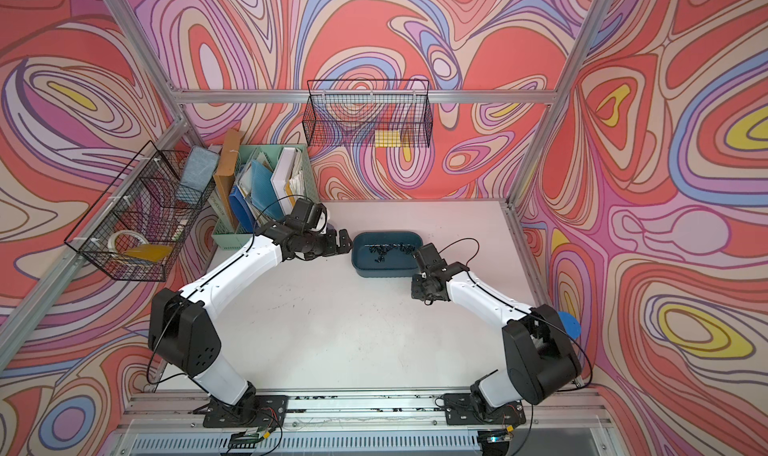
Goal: Take out the wing nut from the storage box
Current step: Place the wing nut at the center of the board, then pick up the wing nut from the storage box.
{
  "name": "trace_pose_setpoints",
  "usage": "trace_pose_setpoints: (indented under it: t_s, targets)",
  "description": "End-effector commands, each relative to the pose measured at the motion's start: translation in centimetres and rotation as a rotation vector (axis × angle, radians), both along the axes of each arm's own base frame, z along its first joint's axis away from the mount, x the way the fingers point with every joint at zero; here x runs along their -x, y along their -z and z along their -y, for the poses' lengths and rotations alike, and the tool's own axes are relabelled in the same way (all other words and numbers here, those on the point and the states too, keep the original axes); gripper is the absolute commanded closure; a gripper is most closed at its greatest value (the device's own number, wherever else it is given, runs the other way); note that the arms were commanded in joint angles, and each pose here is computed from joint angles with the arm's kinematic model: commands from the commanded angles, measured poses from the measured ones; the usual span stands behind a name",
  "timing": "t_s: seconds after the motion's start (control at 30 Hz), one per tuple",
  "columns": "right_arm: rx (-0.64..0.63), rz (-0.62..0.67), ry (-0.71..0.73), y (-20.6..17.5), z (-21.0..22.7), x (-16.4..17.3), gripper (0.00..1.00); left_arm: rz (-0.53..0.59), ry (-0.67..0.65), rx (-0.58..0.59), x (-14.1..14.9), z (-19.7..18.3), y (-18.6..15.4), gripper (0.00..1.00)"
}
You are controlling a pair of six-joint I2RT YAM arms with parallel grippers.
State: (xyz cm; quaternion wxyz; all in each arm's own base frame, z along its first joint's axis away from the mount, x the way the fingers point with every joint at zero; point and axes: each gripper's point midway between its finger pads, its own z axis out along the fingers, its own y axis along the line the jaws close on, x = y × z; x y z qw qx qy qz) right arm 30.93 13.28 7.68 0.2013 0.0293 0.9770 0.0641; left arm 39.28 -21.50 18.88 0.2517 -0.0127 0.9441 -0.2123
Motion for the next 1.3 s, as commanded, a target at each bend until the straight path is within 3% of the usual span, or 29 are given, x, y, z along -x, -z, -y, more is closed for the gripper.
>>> trace_pose_setpoints:
  t_s: [0.0, 0.2, 0.5, 0.63, 0.77, 1.27]
  targets:
    - [0.006, -0.008, 0.006, 1.8, -0.1, 0.4, 1.00, 0.019, 0.025, 0.002, 0.5, 0.3, -0.9, 0.01]
    - [0.019, -0.093, 0.009, 7.0, 0.1, 1.9, 1.00, 0.023, 0.021, -0.019, 1.3, -0.2, -1.2, 0.01]
    - [0.028, -0.148, 0.032, 8.4, -0.3, 2.5, 1.00, 0.019, 0.023, -0.016, 1.3, -0.1, -1.0, 0.01]
    - [0.033, -0.133, 0.035, 7.7, -0.2, 2.3, 0.80, 0.023, 0.023, -0.021, 1.2, -0.2, -1.1, 0.01]
    - [0.033, -0.092, 0.035, 5.6, -0.3, 1.4, 0.69, 0.025, 0.021, -0.022, 1.1, -0.2, -1.1, 0.01]
    - [0.034, 0.077, -0.010, -2.2, -1.9, -3.8, 0.45, 0.035, 0.012, -0.040, 0.9, -0.5, -1.3, 0.01]
